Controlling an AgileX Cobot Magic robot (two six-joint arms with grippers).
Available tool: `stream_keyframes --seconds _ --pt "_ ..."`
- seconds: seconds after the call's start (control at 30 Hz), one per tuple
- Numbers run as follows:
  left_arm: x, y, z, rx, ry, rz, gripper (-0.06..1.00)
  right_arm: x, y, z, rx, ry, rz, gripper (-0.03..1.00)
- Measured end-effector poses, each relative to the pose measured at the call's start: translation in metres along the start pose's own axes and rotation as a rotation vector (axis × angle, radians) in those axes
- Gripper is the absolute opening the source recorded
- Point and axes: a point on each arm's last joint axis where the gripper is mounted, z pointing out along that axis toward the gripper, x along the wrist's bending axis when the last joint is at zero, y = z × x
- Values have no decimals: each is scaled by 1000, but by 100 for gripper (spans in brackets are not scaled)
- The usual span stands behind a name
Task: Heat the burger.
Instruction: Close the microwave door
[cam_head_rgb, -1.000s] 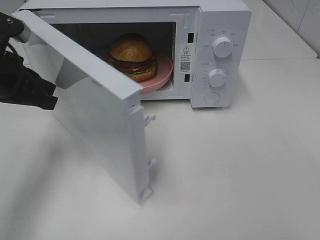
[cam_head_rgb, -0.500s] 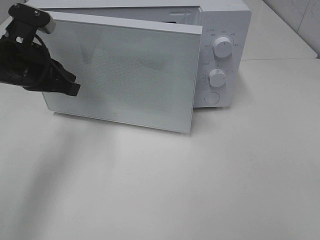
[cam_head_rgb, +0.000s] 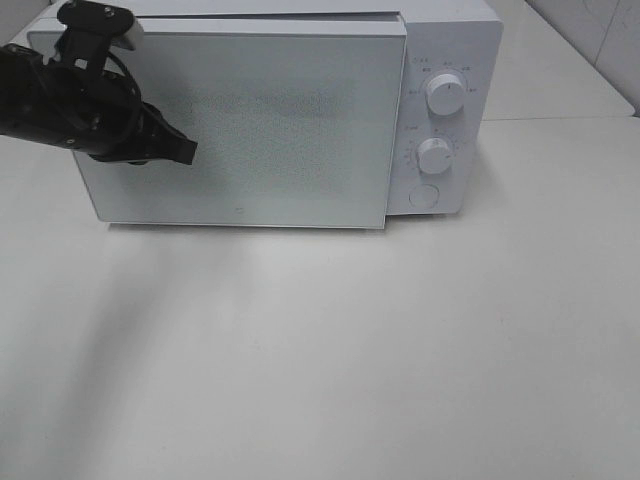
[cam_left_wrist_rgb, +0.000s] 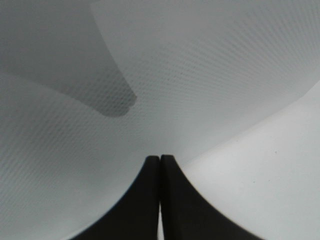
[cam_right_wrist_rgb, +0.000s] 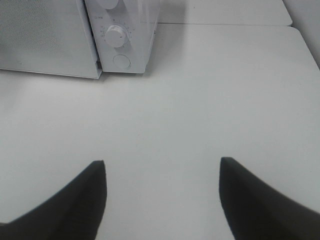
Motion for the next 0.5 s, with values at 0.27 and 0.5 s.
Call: stream_keyframes --seconds 0.27,0.5 --pt "-24 12 30 -8 -19 54 0 0 0 0 0 0 0 62" --pt "-47 19 49 -15 -52 86 0 0 0 0 0 0 0 62"
